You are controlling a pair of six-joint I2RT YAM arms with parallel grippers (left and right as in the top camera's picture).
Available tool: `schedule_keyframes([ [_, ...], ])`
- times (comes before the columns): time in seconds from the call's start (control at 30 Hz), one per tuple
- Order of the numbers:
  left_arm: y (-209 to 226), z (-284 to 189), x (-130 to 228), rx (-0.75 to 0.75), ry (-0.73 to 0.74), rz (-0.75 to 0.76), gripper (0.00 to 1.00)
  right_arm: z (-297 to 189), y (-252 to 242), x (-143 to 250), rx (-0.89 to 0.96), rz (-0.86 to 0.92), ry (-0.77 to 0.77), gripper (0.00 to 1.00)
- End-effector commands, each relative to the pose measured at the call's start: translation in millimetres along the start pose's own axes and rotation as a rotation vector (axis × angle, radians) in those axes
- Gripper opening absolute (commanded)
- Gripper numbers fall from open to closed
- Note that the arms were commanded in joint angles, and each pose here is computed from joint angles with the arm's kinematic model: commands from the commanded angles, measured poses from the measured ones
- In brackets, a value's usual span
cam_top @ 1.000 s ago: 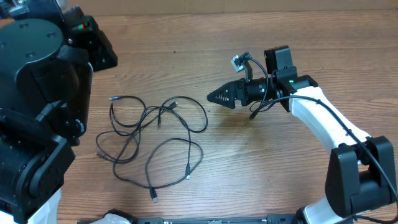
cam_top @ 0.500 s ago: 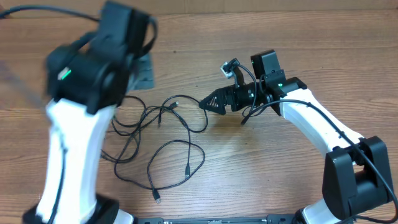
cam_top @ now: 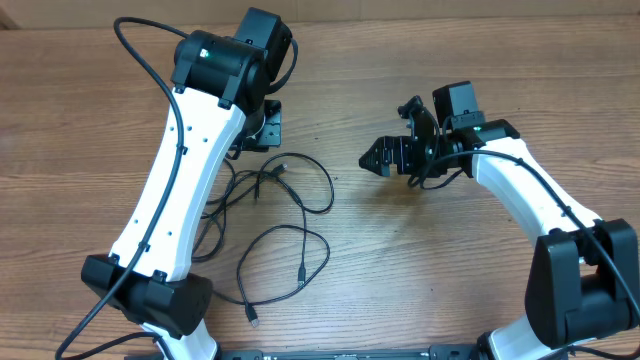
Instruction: Untangle cables
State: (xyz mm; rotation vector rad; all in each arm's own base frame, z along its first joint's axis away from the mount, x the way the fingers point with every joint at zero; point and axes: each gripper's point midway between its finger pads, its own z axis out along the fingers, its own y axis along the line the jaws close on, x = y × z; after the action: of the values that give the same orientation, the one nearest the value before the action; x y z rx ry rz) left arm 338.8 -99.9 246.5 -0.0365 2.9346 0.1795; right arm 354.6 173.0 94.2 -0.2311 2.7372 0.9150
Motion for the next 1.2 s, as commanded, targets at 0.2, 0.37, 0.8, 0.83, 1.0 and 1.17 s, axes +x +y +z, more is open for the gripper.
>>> schedule_keyframes([
  [0.2,7.8,-1.4,-1.1,-0.03,-0.013,-0.034,0.37,9.4,16.1,11.1,-0.013,-0.112,0.047,1.0],
  [0.37,10.2,-0.6,-4.7,-0.047,-0.027,-0.037,1.0,25.3,34.6,22.2,-0.032,-0.158,0.089,1.0],
  [0.8,23.7,1.0,-13.9,-0.075,-0.053,-0.078,1.0,80.4,54.3,35.0,-0.117,-0.11,0.157,1.0],
  [0.83,24.7,1.2,-14.7,-0.074,-0.055,-0.083,1.0,81.4,55.5,35.7,-0.127,-0.11,0.161,1.0],
  [1.0,24.0,1.3,-19.8,-0.064,-0.073,-0.1,1.0,94.5,56.1,39.8,-0.13,-0.123,0.175,1.0],
  [1.17,23.8,1.3,-20.2,-0.063,-0.075,-0.107,1.0,111.7,60.6,47.2,-0.139,-0.15,0.194,0.91],
])
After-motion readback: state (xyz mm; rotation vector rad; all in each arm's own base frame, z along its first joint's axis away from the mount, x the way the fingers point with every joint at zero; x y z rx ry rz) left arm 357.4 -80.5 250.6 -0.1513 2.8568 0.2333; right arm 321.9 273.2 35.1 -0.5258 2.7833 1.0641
